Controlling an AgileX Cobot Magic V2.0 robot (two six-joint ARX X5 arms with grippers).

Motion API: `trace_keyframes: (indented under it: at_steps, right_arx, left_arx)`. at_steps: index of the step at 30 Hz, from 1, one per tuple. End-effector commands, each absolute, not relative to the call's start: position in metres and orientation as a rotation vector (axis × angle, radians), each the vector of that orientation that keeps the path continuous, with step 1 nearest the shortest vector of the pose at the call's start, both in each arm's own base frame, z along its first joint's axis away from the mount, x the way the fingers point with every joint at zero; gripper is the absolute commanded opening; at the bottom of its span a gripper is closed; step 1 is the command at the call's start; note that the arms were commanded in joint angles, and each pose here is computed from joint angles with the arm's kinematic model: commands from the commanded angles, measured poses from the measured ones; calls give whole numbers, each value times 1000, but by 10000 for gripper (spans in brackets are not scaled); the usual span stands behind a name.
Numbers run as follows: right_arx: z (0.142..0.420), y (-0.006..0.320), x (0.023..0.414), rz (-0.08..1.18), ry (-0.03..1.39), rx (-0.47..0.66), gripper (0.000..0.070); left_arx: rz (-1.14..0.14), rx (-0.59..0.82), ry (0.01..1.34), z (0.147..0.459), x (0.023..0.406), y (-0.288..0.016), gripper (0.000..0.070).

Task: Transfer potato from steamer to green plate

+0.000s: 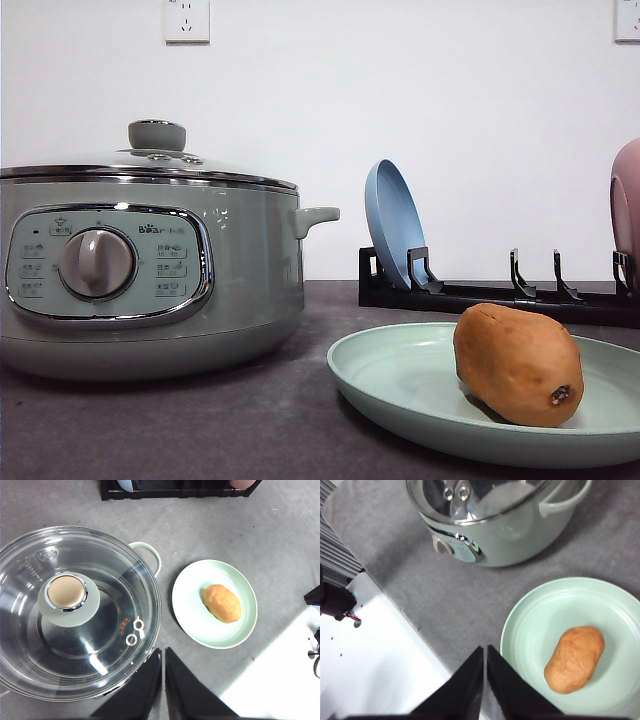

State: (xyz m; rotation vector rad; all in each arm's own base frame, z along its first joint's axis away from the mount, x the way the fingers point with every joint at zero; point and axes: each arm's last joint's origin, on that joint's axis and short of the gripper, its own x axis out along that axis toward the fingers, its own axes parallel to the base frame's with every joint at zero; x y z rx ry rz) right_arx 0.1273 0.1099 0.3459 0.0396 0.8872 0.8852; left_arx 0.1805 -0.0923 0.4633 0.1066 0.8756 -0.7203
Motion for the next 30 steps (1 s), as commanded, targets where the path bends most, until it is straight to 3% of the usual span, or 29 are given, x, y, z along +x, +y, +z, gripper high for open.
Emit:
trace_keyframes:
  at_steps: [1, 13, 16, 24, 30]
  right_arx:
    - [352, 112, 128, 903, 857, 32, 0]
    - [352, 112, 128, 903, 857, 32, 0]
    - [352, 112, 128, 903, 857, 32, 0]
    - [352, 112, 128, 903, 857, 32, 0]
    - [352, 112, 128, 903, 857, 32, 0]
  left_arx:
    - [-728, 106, 862, 468, 180, -93, 0]
    - [-728, 106, 860, 468, 180, -93, 0]
    - [-732, 157, 809, 473, 174, -87, 0]
    - [-587, 138, 272, 516, 132, -44, 0]
    - [-361, 184, 12, 509, 95, -16, 0]
